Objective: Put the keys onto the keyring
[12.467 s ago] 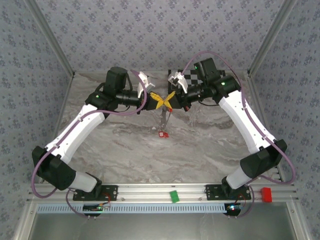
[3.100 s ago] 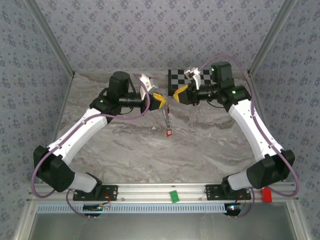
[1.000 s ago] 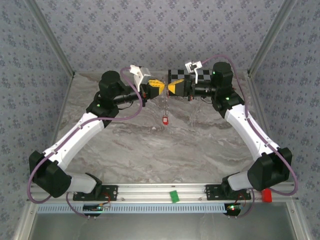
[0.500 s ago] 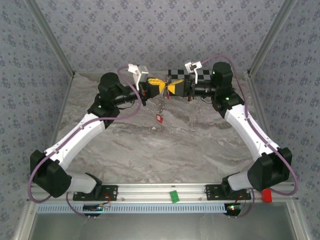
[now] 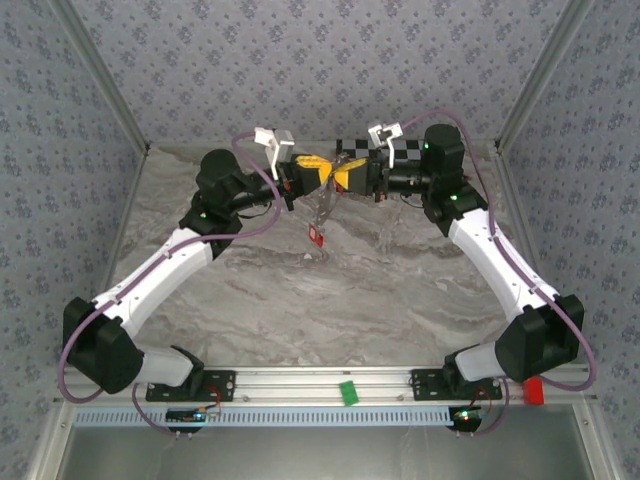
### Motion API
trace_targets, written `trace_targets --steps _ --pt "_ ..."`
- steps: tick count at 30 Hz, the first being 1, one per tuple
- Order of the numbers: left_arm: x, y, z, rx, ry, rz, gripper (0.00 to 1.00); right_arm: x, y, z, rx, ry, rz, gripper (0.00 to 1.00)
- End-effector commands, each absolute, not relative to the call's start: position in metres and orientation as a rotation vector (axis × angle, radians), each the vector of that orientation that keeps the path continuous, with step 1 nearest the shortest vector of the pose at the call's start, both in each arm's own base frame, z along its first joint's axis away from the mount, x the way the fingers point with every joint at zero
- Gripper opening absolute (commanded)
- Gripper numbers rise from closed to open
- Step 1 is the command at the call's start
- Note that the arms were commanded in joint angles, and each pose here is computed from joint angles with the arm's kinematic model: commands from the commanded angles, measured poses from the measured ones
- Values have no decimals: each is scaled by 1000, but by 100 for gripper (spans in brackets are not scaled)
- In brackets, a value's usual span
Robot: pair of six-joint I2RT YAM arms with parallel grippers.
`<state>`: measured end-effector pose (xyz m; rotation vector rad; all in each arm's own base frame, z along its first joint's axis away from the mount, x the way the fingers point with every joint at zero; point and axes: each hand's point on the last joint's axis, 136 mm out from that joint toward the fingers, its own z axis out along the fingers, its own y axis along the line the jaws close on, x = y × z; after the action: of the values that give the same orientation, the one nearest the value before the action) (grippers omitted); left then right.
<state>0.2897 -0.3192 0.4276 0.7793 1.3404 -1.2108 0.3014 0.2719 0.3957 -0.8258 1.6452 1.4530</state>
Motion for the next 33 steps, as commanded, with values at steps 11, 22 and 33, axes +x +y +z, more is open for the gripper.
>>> trace_targets --steps 11,22,33 --pt "280 -317 457 785 1224 -1207 0 311 244 409 -735 1597 1291 27" --pt "282 -318 457 779 1230 -1213 0 303 252 443 -749 1425 1338 29" --pt "282 -317 458 779 1227 -1215 0 296 270 436 -809 1434 1398 27"
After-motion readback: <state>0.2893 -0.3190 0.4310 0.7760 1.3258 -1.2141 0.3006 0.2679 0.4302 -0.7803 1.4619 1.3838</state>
